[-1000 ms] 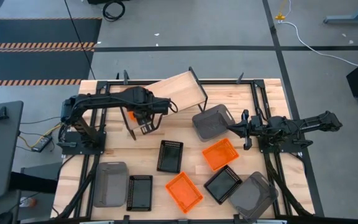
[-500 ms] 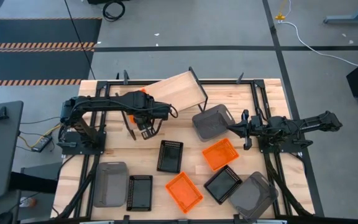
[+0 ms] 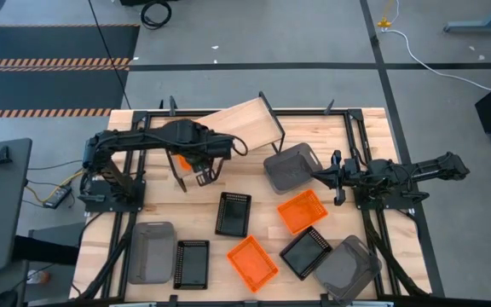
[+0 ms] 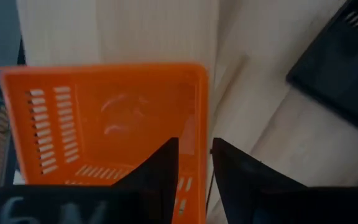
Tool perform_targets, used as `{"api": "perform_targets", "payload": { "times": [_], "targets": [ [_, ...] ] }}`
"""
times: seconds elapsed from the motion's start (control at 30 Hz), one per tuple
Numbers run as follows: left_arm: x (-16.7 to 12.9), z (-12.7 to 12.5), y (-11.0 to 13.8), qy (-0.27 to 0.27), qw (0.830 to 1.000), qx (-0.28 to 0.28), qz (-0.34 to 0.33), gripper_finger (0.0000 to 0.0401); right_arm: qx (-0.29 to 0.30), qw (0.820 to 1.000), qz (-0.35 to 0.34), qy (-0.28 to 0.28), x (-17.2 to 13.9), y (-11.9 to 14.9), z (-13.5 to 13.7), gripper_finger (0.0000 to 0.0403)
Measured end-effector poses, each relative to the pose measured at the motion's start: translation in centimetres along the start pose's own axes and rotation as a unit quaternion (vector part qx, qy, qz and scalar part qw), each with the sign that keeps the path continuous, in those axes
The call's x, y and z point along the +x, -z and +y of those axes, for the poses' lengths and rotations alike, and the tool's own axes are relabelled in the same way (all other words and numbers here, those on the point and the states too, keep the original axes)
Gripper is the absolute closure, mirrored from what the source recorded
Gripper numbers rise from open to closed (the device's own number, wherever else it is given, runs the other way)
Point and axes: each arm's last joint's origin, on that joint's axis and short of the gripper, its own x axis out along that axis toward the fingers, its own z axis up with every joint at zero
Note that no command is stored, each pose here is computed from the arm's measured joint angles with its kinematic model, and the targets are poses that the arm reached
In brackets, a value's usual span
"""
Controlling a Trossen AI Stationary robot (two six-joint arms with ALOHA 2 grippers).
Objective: Stack baskets on shelf by color
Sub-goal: Put the top left orange bin on the shelf, then put the top black bin on the shelf
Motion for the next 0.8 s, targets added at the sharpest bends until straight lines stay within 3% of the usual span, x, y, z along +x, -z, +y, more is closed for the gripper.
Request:
{"api": "perform_targets", "payload": {
  "times": [0.2,0.33,0.5,0.8],
  "targets": [
    [-3.5,0.1,-0.3,0.027,0.997,-0.03,-0.065,0.0296,0.0,1.0,0.0,0.0,0.0,0.0,0.0,0.0391],
    [-4.8,-1.5,0.1,0.057,0.994,-0.021,-0.089,0.0296,0.0,1.0,0.0,0.0,0.0,0.0,0.0,0.0391],
    [-4.9,-6.3,1.0,0.12,0.983,0.057,-0.126,0.0296,0.0,1.0,0.0,0.0,0.0,0.0,0.0,0.0391],
    [-3.9,-16.2,4.0,0.222,0.934,0.177,-0.217,0.0296,0.0,1.0,0.0,0.0,0.0,0.0,0.0,0.0391]
  ]
}}
